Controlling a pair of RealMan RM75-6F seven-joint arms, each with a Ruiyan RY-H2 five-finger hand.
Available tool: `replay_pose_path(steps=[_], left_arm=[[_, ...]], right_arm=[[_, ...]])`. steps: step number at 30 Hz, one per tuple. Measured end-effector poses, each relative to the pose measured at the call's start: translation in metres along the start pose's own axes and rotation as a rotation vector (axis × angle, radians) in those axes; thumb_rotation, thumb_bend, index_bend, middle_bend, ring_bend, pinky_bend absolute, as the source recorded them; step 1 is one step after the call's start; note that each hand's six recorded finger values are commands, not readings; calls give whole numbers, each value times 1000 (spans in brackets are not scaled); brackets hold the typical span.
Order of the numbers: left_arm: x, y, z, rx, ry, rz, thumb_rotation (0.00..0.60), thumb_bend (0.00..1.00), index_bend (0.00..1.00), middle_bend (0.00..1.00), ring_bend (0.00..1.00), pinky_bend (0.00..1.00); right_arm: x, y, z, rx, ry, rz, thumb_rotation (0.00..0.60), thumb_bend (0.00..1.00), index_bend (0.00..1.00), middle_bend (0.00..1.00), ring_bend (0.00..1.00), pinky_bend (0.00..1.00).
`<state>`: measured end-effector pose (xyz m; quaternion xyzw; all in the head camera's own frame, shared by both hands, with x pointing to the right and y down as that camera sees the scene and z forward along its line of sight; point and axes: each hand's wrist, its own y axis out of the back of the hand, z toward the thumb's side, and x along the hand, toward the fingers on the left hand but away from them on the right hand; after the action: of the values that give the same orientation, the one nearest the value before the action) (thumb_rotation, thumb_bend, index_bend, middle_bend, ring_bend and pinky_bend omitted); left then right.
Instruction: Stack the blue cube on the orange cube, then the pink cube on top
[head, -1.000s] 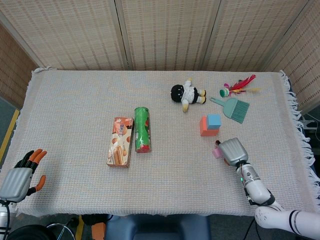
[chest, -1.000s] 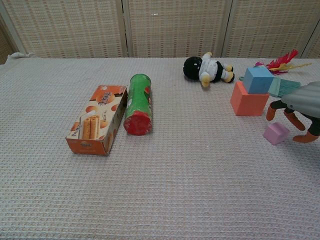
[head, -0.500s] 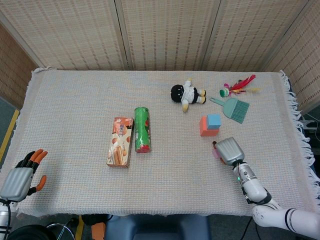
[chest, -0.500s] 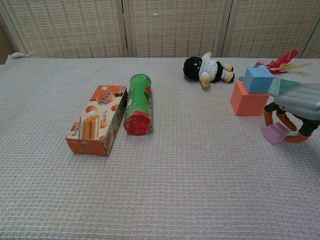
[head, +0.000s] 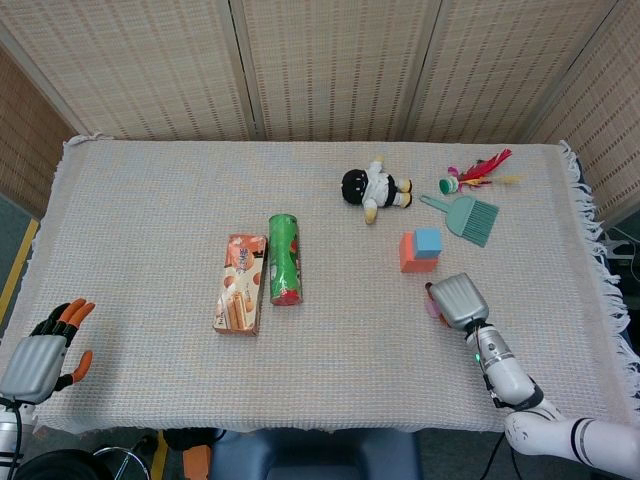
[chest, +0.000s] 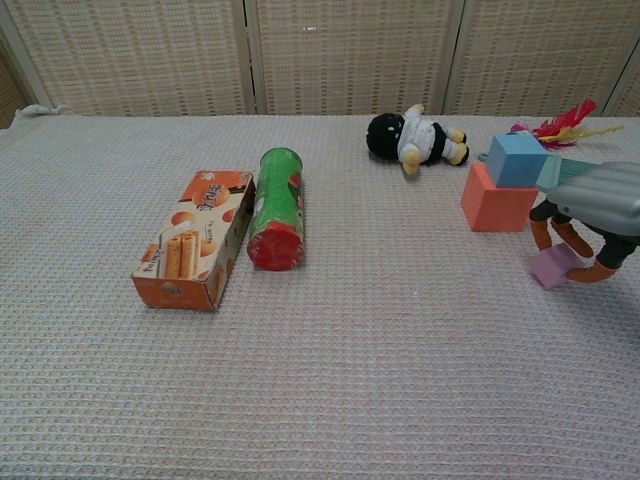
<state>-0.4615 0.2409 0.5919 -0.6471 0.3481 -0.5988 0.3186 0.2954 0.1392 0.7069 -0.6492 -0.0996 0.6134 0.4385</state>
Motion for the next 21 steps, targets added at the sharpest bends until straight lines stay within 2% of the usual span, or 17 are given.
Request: replay_pose_path(steps=[9, 15, 21], left_arm=[[-1, 1, 1, -7, -10, -1, 600, 458, 77, 38, 59, 234], [-2, 0, 4, -7, -22, -2, 600, 466, 77, 39, 65, 236], [-4, 3, 5, -3, -18, 14, 600, 468, 78, 40, 68, 236]], right_arm=[[9, 20, -4, -108, -12, 8, 600, 173, 575, 661, 769, 721], [17, 62, -7, -209, -8, -7, 600, 172, 594, 661, 721, 722], [22, 110, -14, -234, -26, -52, 600, 172, 599, 661, 717, 722]])
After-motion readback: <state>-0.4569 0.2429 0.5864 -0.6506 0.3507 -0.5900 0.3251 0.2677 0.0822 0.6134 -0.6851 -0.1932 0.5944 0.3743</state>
